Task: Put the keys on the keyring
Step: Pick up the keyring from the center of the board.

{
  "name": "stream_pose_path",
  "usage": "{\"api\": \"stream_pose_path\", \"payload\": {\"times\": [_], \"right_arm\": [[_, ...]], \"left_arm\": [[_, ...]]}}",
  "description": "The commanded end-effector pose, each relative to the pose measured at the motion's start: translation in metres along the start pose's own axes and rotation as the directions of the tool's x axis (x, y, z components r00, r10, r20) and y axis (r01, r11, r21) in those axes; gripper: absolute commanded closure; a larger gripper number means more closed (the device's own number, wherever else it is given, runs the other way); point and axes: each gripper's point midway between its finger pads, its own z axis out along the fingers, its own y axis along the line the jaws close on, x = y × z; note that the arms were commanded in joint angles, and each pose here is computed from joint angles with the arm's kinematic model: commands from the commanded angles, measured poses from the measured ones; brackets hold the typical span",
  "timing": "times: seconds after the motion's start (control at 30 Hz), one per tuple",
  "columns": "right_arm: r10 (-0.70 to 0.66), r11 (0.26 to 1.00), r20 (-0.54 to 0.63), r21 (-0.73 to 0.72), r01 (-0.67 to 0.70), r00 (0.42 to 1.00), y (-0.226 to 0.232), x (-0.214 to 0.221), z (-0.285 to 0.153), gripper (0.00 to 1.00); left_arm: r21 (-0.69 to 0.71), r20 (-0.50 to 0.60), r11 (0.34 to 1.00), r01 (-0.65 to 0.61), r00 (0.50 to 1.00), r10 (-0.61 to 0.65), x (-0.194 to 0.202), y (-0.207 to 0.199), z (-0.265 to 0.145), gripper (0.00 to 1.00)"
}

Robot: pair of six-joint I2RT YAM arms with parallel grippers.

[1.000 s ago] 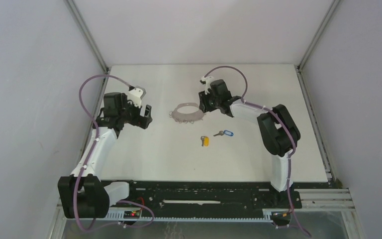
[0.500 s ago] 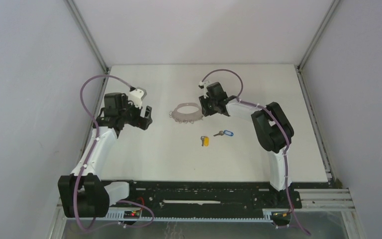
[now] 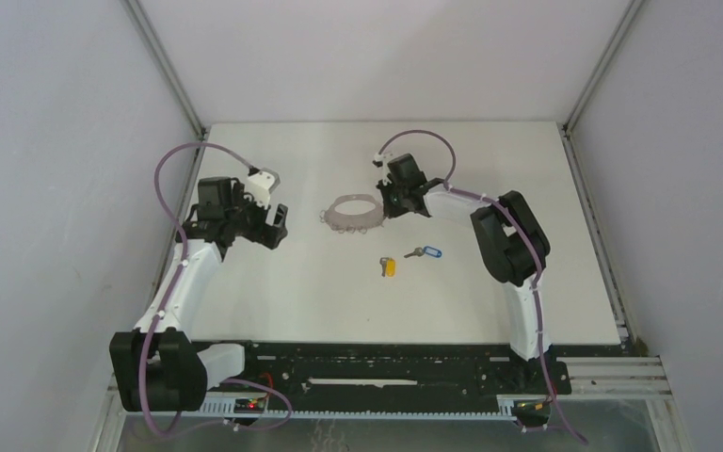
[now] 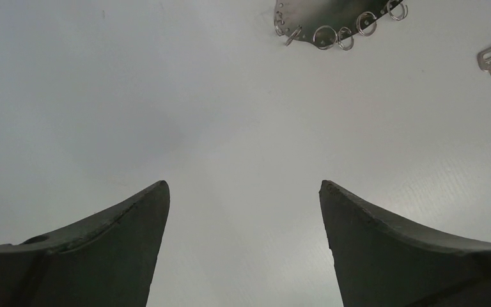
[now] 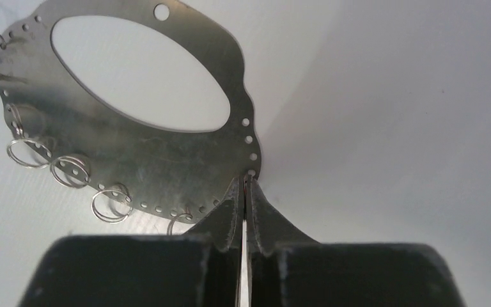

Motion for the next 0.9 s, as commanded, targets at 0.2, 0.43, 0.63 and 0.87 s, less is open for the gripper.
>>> {"api": "stream_pose_path", "payload": {"times": [0.2, 0.43, 0.63, 0.87], "right_arm": [[-0.057, 0.997, 0.057, -0.055, 0.060, 0.997, 0.021, -0.017, -0.012, 1.00], [-0.225, 0.959, 0.270, -0.105, 0.261, 0.936, 0.075, -0.056, -0.087, 1.00], [-0.299, 0.893, 0.390, -0.208, 0.399, 0.871, 0.140, -0.056, -0.150, 1.00], [-0.282, 0.824, 0.460, -0.334, 0.458, 0.842, 0.197, -0.043, -0.202, 1.00]], "left_arm": [[0.056, 0.067, 0.990, -0.128, 0.990, 0.124, -0.028, -0.010, -0.020, 0.10], [0.160, 0.170, 0.944, -0.287, 0.950, 0.260, -0.047, -0.039, -0.052, 0.05], [0.191, 0.286, 0.868, -0.458, 0.872, 0.397, -0.064, -0.069, -0.083, 0.05], [0.267, 0.385, 0.827, -0.494, 0.842, 0.379, -0.073, -0.108, -0.100, 0.12]]}}
